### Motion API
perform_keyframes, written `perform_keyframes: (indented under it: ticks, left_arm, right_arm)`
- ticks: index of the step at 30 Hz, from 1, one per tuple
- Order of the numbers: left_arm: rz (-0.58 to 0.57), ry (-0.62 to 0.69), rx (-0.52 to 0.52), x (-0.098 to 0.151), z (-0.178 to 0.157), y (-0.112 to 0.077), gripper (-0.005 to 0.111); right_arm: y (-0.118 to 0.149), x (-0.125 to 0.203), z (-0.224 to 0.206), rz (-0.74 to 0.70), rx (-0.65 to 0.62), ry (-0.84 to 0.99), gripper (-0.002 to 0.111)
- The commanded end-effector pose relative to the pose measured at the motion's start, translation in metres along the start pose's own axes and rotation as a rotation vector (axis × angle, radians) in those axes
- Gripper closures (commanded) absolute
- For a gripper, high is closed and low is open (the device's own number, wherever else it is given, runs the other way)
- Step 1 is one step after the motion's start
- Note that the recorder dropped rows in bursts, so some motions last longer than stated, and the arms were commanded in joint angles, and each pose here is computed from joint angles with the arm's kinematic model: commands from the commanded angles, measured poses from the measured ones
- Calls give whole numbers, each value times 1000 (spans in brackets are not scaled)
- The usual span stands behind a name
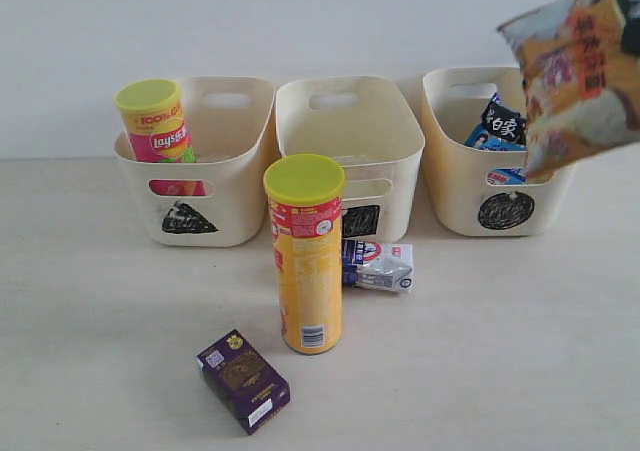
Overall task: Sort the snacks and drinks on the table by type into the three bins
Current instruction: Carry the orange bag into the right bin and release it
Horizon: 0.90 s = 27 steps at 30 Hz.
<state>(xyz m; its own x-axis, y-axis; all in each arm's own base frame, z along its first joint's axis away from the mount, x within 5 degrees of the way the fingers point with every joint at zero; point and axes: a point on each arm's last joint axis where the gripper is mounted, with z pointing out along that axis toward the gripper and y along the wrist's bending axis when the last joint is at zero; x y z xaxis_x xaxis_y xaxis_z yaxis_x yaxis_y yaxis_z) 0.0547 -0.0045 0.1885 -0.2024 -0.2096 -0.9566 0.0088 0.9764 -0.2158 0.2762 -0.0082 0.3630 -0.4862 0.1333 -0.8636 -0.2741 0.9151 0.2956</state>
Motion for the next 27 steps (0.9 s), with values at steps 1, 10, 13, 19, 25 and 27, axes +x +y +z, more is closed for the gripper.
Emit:
perform_keyframes:
  ticks: [1, 10, 13, 19, 25, 27]
  left_arm:
    - [-1, 0, -1, 1, 0, 0, 102]
    - [-1, 0, -1, 1, 0, 0, 102]
    - [-1, 0, -1, 1, 0, 0, 102]
    - [-1, 0, -1, 1, 0, 0, 102]
    - [-1, 0, -1, 1, 0, 0, 102]
    - [-1, 0, -1, 1, 0, 0, 102]
  right_arm:
    - [-3, -44, -7, -39, 85, -176, 108]
    - [-48, -71, 57, -11, 131, -168, 108]
    - [-65, -64, 86, 12, 118, -111, 108]
    - [-74, -44, 145, 6, 55, 0, 108]
    - [-67, -20, 191, -57, 49, 52, 108]
    - [-66, -13, 200, -56, 49, 68, 105]
